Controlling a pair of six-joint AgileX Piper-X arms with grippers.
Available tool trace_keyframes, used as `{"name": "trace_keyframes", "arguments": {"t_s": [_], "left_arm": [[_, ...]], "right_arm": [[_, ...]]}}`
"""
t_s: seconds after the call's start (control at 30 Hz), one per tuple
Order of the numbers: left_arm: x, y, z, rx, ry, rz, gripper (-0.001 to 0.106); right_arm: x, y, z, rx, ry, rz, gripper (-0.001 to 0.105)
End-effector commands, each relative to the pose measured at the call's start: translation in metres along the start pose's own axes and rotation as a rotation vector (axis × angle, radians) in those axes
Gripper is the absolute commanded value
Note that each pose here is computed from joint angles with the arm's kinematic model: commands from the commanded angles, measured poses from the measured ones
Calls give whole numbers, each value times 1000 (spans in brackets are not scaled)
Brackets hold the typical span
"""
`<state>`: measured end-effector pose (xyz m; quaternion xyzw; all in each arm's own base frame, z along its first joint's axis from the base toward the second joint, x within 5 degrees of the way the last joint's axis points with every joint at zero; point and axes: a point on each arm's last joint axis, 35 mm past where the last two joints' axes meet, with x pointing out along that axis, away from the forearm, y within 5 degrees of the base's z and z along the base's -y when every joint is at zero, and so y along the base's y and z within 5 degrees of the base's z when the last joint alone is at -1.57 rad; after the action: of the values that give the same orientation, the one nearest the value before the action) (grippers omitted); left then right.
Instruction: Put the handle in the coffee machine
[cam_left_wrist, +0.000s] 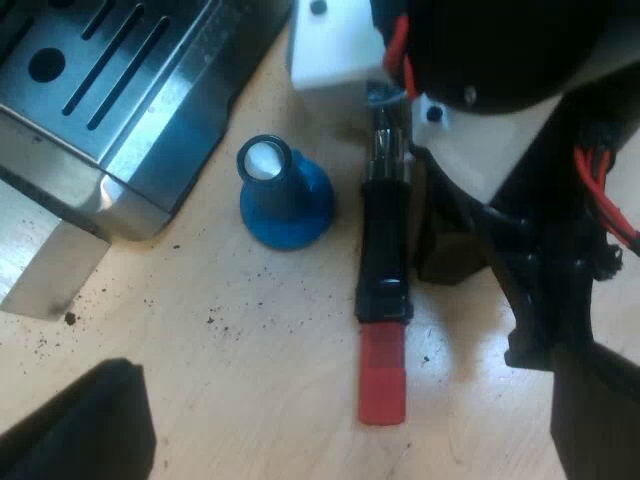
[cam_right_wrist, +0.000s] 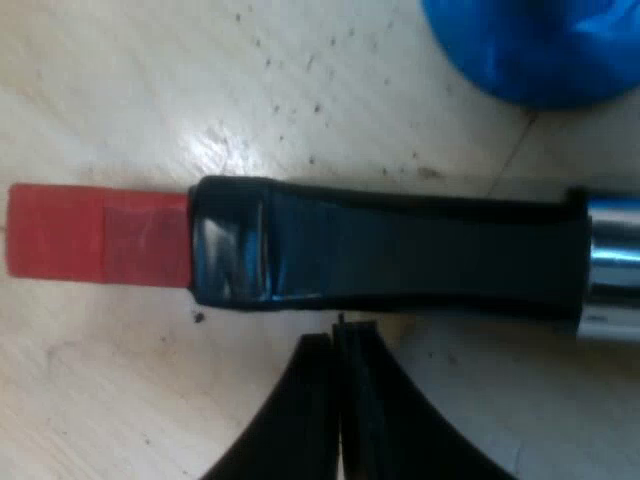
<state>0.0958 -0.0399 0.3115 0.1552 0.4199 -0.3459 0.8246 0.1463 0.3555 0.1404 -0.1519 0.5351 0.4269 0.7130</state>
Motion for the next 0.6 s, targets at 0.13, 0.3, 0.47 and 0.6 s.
{"name": "trace_keyframes", "arguments": {"t_s": [0.13, 0.3, 0.47, 0.6], "left_arm": [[-2, -1, 1, 1, -11, -16, 82], [-2, -4, 3, -34, -52, -102, 82], [-3, -5, 4, -47, -62, -133, 82], [-3, -3, 9, -48, -111, -132, 82]], "right_arm": [[-43, 5, 0, -7, 17, -12, 0], [-76, 6, -4, -13, 25, -58, 28], [-102, 4, -8, -75, 13, -142, 78], [-117, -11, 0, -59, -29, -185, 97]]}}
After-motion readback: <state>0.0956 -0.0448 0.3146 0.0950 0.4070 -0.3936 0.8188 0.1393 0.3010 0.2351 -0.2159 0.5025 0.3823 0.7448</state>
